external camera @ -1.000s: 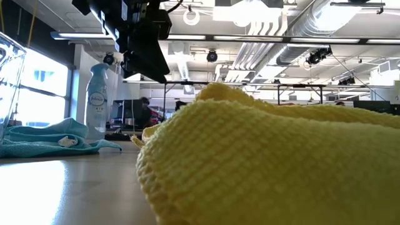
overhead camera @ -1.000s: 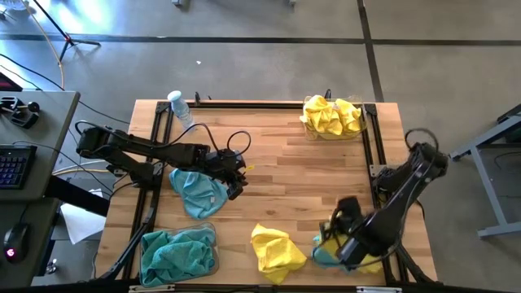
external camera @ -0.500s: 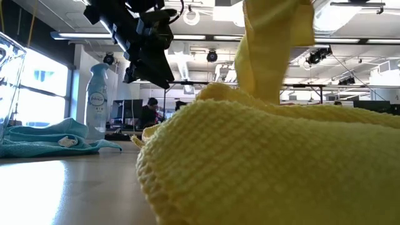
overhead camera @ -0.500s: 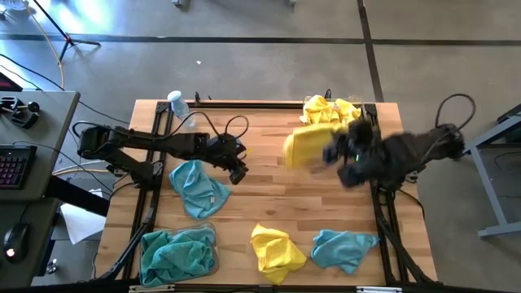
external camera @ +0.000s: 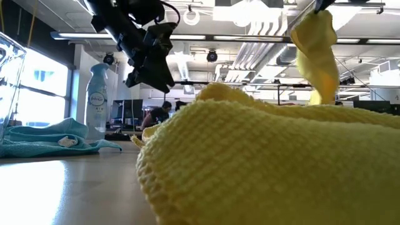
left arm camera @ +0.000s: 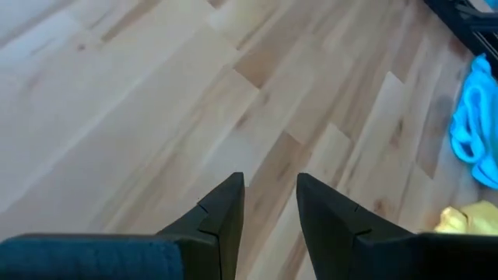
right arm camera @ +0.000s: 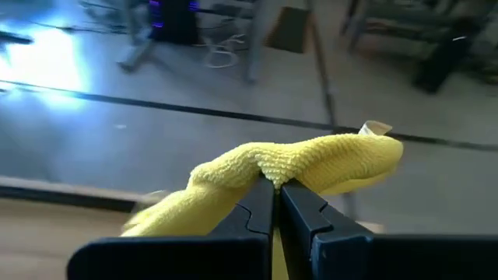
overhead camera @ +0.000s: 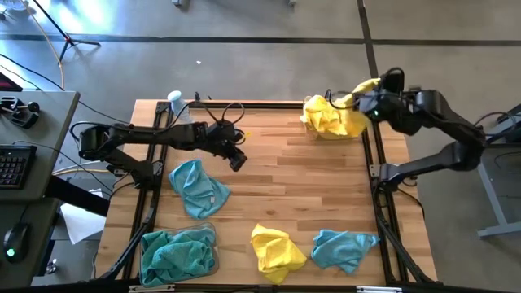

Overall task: Sort microfiber towel by color & place in baskets
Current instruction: Put the yellow microfiber towel into the top transparent bin

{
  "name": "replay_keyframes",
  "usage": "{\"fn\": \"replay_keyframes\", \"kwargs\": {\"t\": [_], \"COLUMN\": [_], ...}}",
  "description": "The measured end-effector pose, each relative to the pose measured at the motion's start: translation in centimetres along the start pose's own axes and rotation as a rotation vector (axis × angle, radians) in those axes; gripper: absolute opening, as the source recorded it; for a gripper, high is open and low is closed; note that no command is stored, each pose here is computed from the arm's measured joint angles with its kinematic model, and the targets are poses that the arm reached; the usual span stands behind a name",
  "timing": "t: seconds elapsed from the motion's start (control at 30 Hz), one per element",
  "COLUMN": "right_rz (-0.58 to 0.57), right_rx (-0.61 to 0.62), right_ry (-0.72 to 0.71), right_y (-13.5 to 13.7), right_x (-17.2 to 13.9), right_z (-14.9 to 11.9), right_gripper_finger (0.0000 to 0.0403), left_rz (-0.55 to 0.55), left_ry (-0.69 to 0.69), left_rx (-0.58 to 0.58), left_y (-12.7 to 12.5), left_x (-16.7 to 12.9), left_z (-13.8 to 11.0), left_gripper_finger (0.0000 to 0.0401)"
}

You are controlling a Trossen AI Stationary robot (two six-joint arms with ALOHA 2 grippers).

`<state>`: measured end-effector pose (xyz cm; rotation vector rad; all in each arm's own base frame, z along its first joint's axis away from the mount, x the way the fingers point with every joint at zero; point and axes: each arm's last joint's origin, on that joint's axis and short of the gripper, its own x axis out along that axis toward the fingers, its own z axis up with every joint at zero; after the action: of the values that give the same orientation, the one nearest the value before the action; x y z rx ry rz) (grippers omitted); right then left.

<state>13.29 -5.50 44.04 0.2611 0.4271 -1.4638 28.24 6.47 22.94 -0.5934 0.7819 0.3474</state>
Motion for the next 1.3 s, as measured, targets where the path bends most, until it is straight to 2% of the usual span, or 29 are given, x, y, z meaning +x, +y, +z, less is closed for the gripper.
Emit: {"fn": "replay_keyframes", "kwargs": {"t": [0.13, 0.3, 0.37, 0.43, 0.57, 0.67, 0.73, 0.83, 0.97, 1.1, 1.17, 1.3], "right_rz": [-0.035, 0.16, 0.182, 0.153, 0.016, -0.098, -0.134, -0.083, 0.023, -0.035, -0.052, -0.012], "right_rx": [-0.036, -0.039, -0.017, -0.025, -0.114, -0.12, -0.122, -0.106, -0.107, -0.13, -0.15, -0.153], "right_ry": [-0.011, -0.029, -0.039, -0.011, 0.169, 0.306, 0.36, 0.416, 0.53, 0.719, 0.755, 0.825], "right_y": [1.4, 4.6, 5.0, 4.6, 2.5, 1.0, 0.7, 1.9, 4.2, 5.2, 5.8, 7.2], "right_x": [2.2, 6.0, 7.0, 7.6, 7.9, 7.9, 8.3, 9.7, 13.2, 17.1, 18.9, 22.1], "right_z": [0.4, 0.5, 0.3, 0.0, -1.7, -3.0, -3.4, -3.4, -3.7, -5.3, -5.9, -7.1], "right_gripper_finger": [0.0, 0.0, 0.0, 0.0, 0.0, 0.0, 0.0, 0.0, 0.0, 0.0, 0.0, 0.0], "left_rz": [0.015, 0.03, 0.02, -0.001, -0.029, -0.031, -0.03, -0.03, -0.03, -0.03, -0.029, -0.024], "left_ry": [-0.01, -0.021, -0.017, -0.007, 0.008, 0.01, 0.01, 0.01, 0.01, 0.01, 0.011, 0.022], "left_rx": [-0.006, -0.026, -0.034, -0.039, -0.036, -0.033, -0.033, -0.033, -0.025, -0.029, -0.038, -0.034], "left_y": [0.7, 1.4, 1.5, 1.5, 1.3, 1.2, 1.2, 1.2, 1.2, 1.2, 1.2, 1.3], "left_x": [-0.1, -0.1, -0.2, -0.2, -0.2, -0.1, -0.1, -0.1, -0.1, -0.1, -0.1, -0.1], "left_z": [0.4, 0.7, 0.8, 0.8, 0.7, 0.6, 0.6, 0.6, 0.6, 0.6, 0.6, 0.5], "left_gripper_finger": [0.0108, 0.0108, 0.0108, 0.0108, 0.0108, 0.0108, 0.0108, 0.0108, 0.0108, 0.0108, 0.0108, 0.0108]}}
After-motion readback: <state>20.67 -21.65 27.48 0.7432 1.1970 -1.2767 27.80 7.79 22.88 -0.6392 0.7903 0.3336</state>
